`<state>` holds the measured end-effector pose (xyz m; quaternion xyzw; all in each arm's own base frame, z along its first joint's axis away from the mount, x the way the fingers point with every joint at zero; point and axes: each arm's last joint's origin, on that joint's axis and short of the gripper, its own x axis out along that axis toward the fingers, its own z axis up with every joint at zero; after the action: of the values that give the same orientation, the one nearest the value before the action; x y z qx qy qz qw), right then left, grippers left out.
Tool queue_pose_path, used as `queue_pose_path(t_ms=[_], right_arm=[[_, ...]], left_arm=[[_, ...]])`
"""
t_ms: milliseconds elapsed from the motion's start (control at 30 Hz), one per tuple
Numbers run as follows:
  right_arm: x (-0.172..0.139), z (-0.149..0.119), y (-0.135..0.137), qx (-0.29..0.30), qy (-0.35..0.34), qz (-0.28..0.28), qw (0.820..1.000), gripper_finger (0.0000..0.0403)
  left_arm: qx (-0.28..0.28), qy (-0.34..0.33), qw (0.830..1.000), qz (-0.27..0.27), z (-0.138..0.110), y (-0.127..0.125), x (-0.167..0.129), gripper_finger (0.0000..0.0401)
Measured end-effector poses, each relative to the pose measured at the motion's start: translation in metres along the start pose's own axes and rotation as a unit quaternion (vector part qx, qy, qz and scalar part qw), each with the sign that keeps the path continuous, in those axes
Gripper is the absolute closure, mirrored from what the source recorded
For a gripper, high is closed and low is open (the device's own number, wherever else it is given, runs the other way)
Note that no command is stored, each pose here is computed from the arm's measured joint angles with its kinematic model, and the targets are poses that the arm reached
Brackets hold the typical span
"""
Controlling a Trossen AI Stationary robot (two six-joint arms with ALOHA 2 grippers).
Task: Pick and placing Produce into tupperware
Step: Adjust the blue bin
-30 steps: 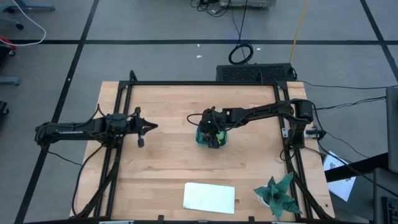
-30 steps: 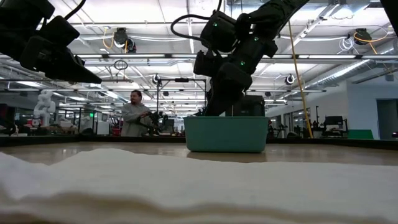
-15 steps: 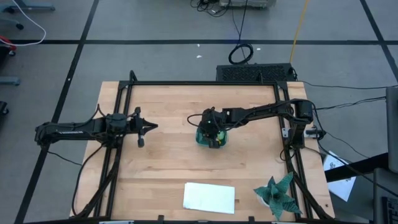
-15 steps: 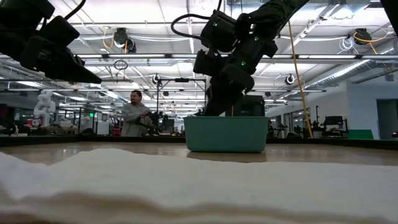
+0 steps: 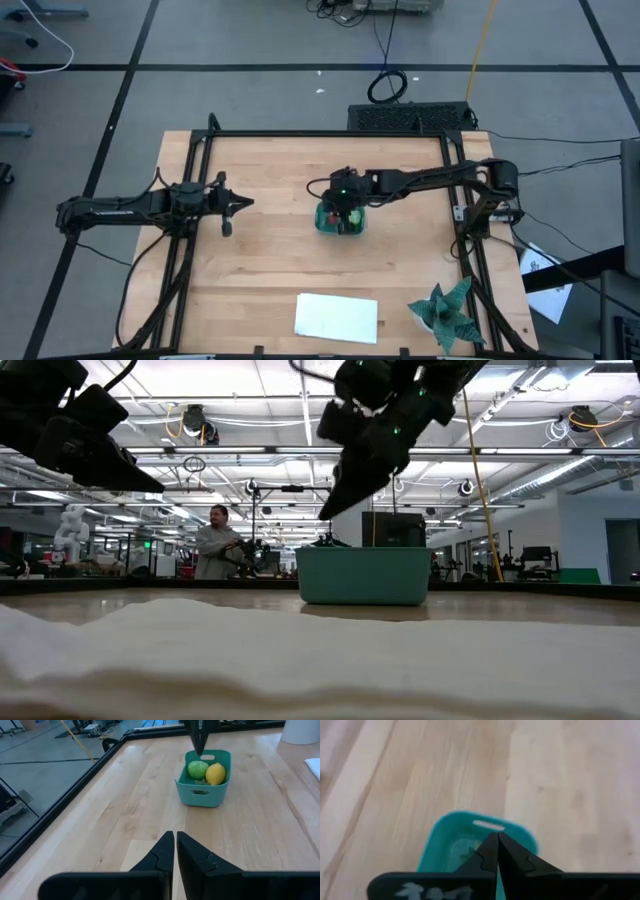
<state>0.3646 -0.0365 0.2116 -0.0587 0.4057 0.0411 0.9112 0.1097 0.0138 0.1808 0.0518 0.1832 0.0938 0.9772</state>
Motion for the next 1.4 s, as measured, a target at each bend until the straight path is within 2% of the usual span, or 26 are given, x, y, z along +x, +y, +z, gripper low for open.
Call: queue_pose_path(t_ms=[267, 433, 533, 1067, 1333, 1400], right_arm=[[-0.053, 0.022, 0.011, -0.03, -0.074, -0.033, 0.996, 0.0403], [-0.084, 0.029, 0.012, 0.0, -0.102, -0.093, 0.991, 0.0403], [-0.097, 0.031, 0.013, 0.007, -0.121, -0.097, 0.988, 0.0403], [-0.126, 0.032, 0.016, 0.019, -0.155, -0.099, 0.983, 0.0403], [-0.132, 0.017, 0.018, 0.029, -0.166, -0.112, 0.979, 0.0403], [-0.135, 0.015, 0.018, 0.038, -0.189, -0.114, 0.975, 0.0403]], left_arm=[[-0.002, -0.001, 1.0, 0.0, 0.0, 0.0, 0.0, 0.0375], [-0.004, -0.002, 1.0, 0.0, 0.0, 0.0, 0.0, 0.0375], [-0.004, -0.007, 1.0, 0.001, 0.001, 0.0, 0.0, 0.0375], [-0.008, -0.009, 1.0, -0.002, 0.002, 0.0, 0.0, 0.0375], [-0.008, -0.009, 1.0, -0.004, 0.002, 0.0, 0.0, 0.0375], [-0.008, -0.009, 1.0, -0.004, 0.002, 0.0, 0.0, 0.0375]])
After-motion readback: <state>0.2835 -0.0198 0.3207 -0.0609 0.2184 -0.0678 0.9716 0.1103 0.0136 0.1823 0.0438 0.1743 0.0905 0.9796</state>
